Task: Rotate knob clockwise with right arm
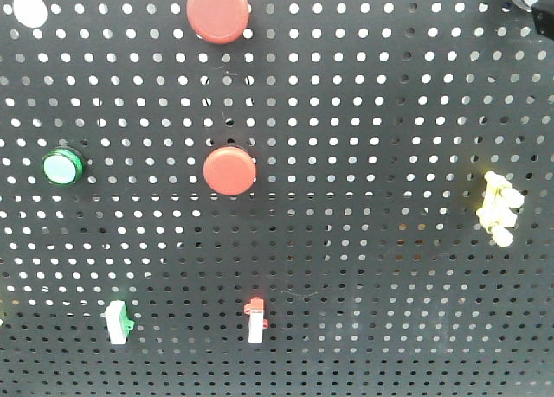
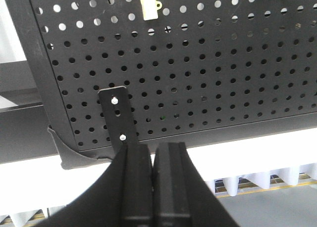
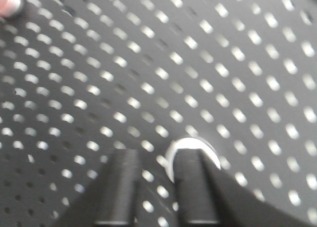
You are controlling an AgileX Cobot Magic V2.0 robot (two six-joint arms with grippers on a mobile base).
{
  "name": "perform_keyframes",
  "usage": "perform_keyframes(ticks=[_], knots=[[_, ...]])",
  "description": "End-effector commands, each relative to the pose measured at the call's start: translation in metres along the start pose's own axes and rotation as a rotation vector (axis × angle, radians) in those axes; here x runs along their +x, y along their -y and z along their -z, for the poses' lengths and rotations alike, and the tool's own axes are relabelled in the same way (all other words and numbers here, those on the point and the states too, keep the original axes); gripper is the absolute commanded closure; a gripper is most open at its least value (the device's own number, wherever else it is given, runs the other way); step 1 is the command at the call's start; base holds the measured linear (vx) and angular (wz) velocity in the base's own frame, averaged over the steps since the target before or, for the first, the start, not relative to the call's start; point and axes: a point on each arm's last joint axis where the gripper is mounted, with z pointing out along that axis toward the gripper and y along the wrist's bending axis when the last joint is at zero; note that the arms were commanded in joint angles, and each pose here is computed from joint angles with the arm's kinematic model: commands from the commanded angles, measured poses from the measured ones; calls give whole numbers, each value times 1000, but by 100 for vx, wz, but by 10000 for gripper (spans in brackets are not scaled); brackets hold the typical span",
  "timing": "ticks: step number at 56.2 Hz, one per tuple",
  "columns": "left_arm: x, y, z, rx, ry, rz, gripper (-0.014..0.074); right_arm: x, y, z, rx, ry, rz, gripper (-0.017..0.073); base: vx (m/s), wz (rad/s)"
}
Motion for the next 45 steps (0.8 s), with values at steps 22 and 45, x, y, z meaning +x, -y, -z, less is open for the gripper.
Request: perform_keyframes(ticks=[22, 45], knots=[[2, 0, -1, -9, 68, 8, 600, -9, 18, -23, 92, -101, -49, 319, 0, 0], [2, 0, -1, -9, 68, 8, 600, -12, 15, -25, 66, -61, -304, 568, 0, 0]])
